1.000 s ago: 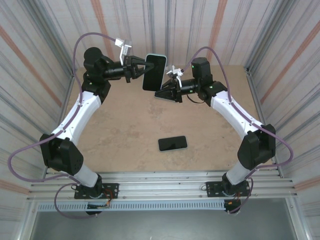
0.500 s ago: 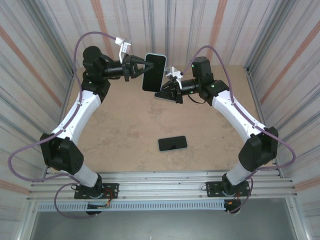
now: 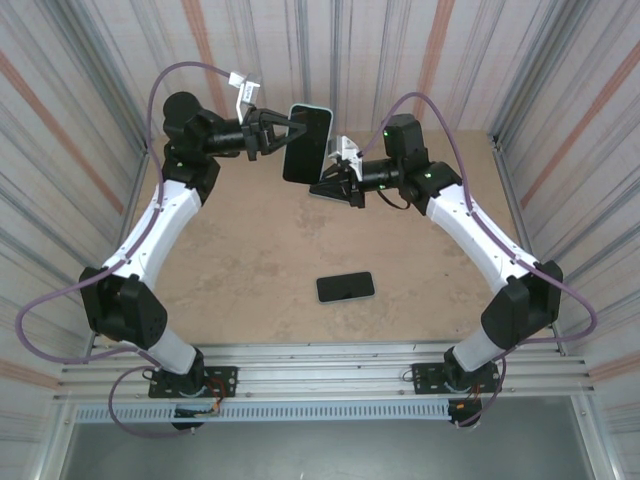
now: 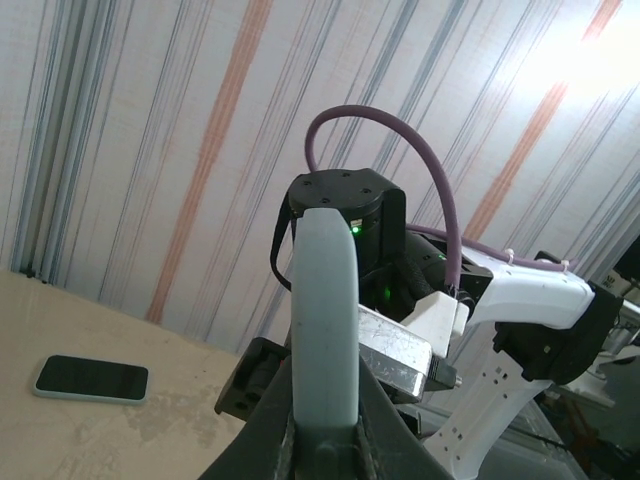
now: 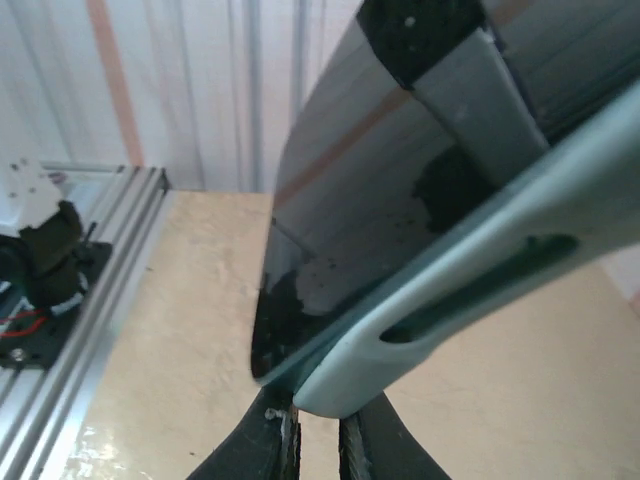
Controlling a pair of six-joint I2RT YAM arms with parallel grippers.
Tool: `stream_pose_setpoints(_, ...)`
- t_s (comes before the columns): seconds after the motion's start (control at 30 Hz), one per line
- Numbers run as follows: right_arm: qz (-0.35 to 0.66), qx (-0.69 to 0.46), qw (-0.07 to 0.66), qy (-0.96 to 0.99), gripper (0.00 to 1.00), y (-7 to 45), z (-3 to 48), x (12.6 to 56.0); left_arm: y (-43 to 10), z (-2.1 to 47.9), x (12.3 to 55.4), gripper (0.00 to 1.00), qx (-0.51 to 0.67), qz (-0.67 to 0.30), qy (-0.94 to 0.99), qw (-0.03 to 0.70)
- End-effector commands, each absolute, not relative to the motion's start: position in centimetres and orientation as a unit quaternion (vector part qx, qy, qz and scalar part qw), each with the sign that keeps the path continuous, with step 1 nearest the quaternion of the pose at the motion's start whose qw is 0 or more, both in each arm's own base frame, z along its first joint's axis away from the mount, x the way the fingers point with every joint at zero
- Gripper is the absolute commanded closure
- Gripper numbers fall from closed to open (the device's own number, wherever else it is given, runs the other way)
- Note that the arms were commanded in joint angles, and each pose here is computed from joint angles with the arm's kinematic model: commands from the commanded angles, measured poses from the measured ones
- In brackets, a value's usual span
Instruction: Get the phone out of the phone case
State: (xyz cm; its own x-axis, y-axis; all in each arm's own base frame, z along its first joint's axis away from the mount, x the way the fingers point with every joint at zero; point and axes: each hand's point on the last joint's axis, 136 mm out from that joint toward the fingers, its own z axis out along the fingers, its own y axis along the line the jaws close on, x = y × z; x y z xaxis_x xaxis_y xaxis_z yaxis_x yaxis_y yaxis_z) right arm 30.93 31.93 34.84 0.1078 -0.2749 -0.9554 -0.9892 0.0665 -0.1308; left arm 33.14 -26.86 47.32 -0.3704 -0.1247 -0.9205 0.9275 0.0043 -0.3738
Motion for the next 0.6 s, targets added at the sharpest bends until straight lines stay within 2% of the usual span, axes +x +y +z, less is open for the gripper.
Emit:
stream_pose_setpoints(0.0, 0.316, -0.570, 0.517, 0.555, 0.87, 31.3, 36.0, 32.3, -27.5, 49.5, 30.5, 1.00, 0.377, -0.627, 0.545, 0.410)
stream_pose_setpoints(0.2, 0.349, -0.556, 0.516, 0.550, 0.85, 31.4, 37.0, 31.7, -27.6, 49.5, 30.7, 1.00, 0.372, -0.626, 0.545, 0.415)
stream_pose_setpoints(0.33, 0.393, -0.524, 0.527, 0.542, 0.74, 31.1, 38.2, 31.4, -27.6, 49.3, 31.0, 1.00, 0.367, -0.624, 0.548, 0.418)
stream_pose_setpoints(0.57, 0.444, -0.490, 0.523, 0.537, 0.67, 30.6, 39.3, 31.4, -27.7, 49.0, 31.4, 1.00, 0.357, -0.626, 0.550, 0.423)
